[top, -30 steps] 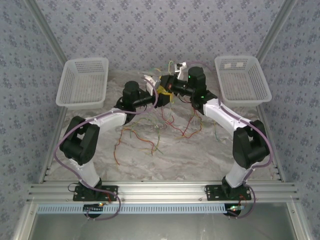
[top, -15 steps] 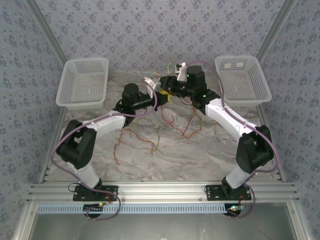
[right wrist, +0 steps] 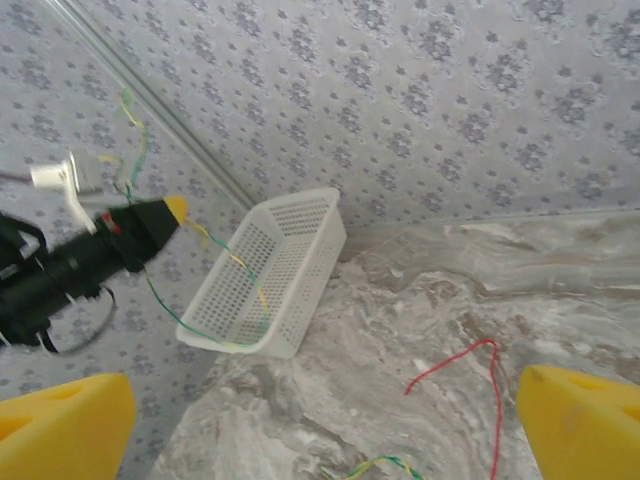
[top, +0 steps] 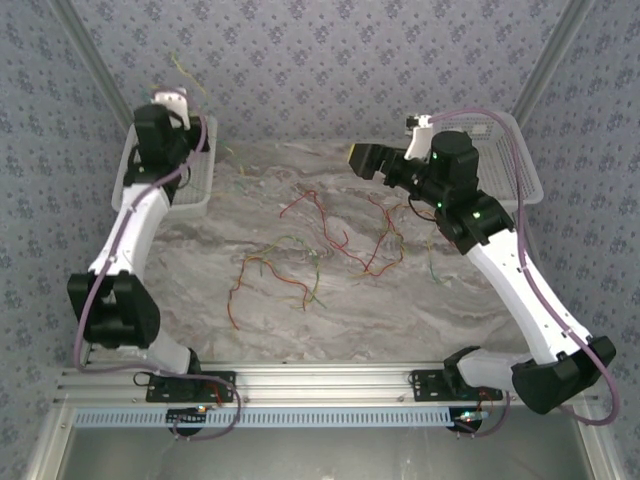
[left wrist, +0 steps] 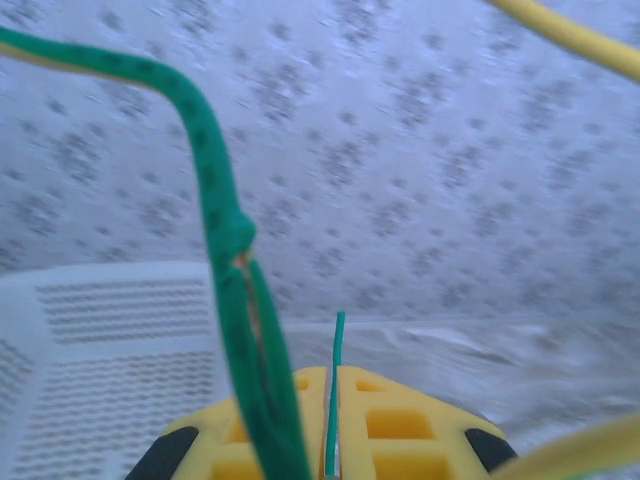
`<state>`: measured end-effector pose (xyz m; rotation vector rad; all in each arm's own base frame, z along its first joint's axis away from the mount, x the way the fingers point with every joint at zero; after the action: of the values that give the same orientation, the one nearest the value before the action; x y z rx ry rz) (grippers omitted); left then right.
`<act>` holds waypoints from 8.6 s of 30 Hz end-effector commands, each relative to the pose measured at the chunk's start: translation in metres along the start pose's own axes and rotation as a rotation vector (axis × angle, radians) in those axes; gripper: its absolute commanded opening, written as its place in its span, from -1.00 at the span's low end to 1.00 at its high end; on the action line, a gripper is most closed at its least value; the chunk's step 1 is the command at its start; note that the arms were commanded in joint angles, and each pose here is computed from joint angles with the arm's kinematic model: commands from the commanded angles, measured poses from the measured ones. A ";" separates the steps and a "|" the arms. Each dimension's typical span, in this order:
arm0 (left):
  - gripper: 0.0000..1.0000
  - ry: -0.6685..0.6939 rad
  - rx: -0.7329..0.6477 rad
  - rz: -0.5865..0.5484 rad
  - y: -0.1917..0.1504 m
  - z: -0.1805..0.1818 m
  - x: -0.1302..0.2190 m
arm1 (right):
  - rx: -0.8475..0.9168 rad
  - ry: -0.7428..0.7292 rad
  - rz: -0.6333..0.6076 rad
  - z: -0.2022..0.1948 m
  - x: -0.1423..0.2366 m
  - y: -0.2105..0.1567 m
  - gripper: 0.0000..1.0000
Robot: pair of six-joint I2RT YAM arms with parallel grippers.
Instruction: Untangle the cables
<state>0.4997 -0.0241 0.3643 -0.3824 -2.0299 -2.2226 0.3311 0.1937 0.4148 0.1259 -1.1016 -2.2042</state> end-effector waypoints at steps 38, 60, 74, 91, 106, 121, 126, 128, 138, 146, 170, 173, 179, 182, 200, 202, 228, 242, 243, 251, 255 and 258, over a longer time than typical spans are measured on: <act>-1.00 0.173 -0.392 0.860 -0.268 0.078 -0.188 | 0.021 -0.185 0.120 -0.070 -0.029 -0.049 0.98; 0.71 0.249 -0.357 0.662 -0.157 0.058 -0.163 | 0.154 -0.539 0.779 -0.198 -0.181 -0.173 0.58; 0.99 0.281 -0.238 0.464 -0.031 0.063 -0.081 | 0.216 -0.573 0.907 -0.220 -0.251 -0.250 0.44; 0.88 0.080 0.084 0.061 -0.041 -0.059 0.109 | 0.196 -0.524 0.760 -0.184 -0.256 -0.192 -0.96; 0.71 0.043 0.013 0.098 -0.104 -0.104 0.151 | -0.014 -0.394 0.444 -0.098 -0.151 -0.021 -1.00; 0.68 -0.450 -0.135 0.142 -0.113 -0.236 0.134 | -0.175 -0.944 0.272 -0.423 -0.043 0.089 -1.00; 0.68 -0.458 -0.121 0.190 -0.136 -0.244 0.128 | -0.233 -0.980 0.257 -0.488 -0.051 0.074 -1.00; 0.72 -0.438 -0.111 0.197 -0.142 -0.241 0.126 | -0.246 -0.985 0.241 -0.501 -0.054 0.071 -0.83; 0.81 -0.402 -0.099 0.202 -0.145 -0.241 0.116 | -0.166 -0.884 0.129 -0.392 -0.031 0.134 0.82; 0.79 -0.439 -0.075 0.302 -0.176 -0.255 0.105 | 0.004 -0.778 0.132 -0.230 -0.020 0.062 0.81; 0.60 -0.125 0.199 0.431 -0.253 -0.139 0.135 | 0.327 -0.239 0.833 -0.130 -0.172 -0.323 0.56; 0.61 -0.113 0.201 0.420 -0.254 -0.136 0.136 | 0.403 -0.281 0.804 -0.134 -0.195 -0.326 0.61; 0.61 -0.085 0.215 0.390 -0.252 -0.130 0.136 | 0.419 -0.289 0.830 -0.144 -0.228 -0.337 -0.21; 0.62 -0.088 0.225 0.367 -0.248 -0.130 0.137 | 0.425 -0.265 0.802 -0.136 -0.233 -0.322 -0.70; 0.63 -0.269 0.262 0.083 -0.172 -0.132 0.145 | 0.692 -0.338 0.567 -0.057 -0.131 -0.164 -1.00; 0.63 -0.319 0.274 0.001 -0.158 -0.133 0.148 | 0.668 -0.321 0.533 -0.050 -0.118 -0.153 -1.00; 0.78 -0.948 -0.089 -0.291 -0.121 -0.226 0.193 | 0.471 0.130 0.375 -0.034 -0.062 -0.186 -1.00; 0.38 -0.896 -0.120 -0.295 -0.124 -0.228 0.173 | 0.474 0.213 0.429 -0.020 -0.055 -0.200 -1.00; 0.48 -0.897 -0.121 -0.299 -0.122 -0.228 0.175 | 0.472 0.215 0.439 -0.021 -0.055 -0.203 -1.00; -0.73 -0.884 -0.175 -0.306 -0.126 -0.229 0.181 | 0.469 0.211 0.450 -0.023 -0.058 -0.206 -1.00; -1.00 -0.858 -0.195 -0.285 -0.133 -0.230 0.180 | 0.471 0.210 0.462 -0.025 -0.058 -0.208 -1.00; -1.00 -0.850 -0.248 -0.267 -0.139 -0.232 0.181 | 0.474 0.221 0.467 -0.024 -0.055 -0.210 -1.00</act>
<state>0.2669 -0.2235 0.2468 -1.4163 -2.2910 -2.6887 0.2802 0.2975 0.2344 0.2639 -1.3651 -1.4922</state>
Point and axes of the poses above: each hand's point on the last joint's axis, 136 mm out from that joint toward the fingers, its own x axis back along the fingers, its own z axis along the line the jaws close on, y = z × x, the point moved 2 cm from there along x, back along the fingers, and after that the axes turned 9 degrees about -x, right-handed, at the moved point
